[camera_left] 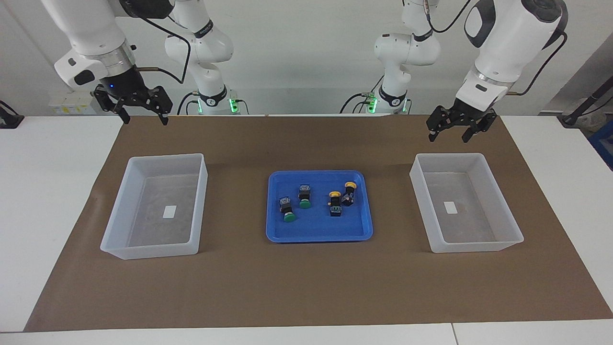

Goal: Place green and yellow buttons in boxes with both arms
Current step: 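Move the left gripper and the right gripper toward the blue tray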

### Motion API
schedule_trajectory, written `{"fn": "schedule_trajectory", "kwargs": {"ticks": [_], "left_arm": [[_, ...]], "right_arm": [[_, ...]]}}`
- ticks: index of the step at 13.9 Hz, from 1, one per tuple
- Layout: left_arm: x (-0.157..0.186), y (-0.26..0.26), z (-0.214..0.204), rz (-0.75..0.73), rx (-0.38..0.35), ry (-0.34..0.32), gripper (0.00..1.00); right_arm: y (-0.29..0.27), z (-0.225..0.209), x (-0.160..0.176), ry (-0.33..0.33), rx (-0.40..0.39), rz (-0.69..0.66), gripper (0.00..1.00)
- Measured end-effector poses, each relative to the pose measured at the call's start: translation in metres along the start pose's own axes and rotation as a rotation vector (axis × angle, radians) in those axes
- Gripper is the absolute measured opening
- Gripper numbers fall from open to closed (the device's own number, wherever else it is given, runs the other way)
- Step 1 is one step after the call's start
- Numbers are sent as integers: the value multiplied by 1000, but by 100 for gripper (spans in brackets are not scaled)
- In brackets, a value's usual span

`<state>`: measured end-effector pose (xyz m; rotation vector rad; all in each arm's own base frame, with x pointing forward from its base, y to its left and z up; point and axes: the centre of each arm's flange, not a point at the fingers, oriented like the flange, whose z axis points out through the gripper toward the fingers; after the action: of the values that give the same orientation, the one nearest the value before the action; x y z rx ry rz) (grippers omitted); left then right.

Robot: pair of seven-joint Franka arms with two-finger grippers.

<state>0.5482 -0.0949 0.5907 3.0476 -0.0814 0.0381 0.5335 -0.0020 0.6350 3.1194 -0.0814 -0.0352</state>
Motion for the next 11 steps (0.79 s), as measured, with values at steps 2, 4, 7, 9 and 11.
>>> {"fn": "schedule_trajectory", "kwargs": {"ticks": [2,4,7,9,11], "left_arm": [[4,19,18,-11,-16,9,100],[10,53,44,-23,-16,8,100],[11,105,90,-17,-20,8,100],[7,120,114,-5,-25,12,100],[3,122,135,-1,-29,27,100]], "right_arm": [[-1,0,0,0,0,-1,100],[-3,0,0,2,0,-6,100],[-14,10,6,49,3,-25,100],[-30,28,5,82,5,-50,100],[-40,44,5,111,8,-62,100]]}}
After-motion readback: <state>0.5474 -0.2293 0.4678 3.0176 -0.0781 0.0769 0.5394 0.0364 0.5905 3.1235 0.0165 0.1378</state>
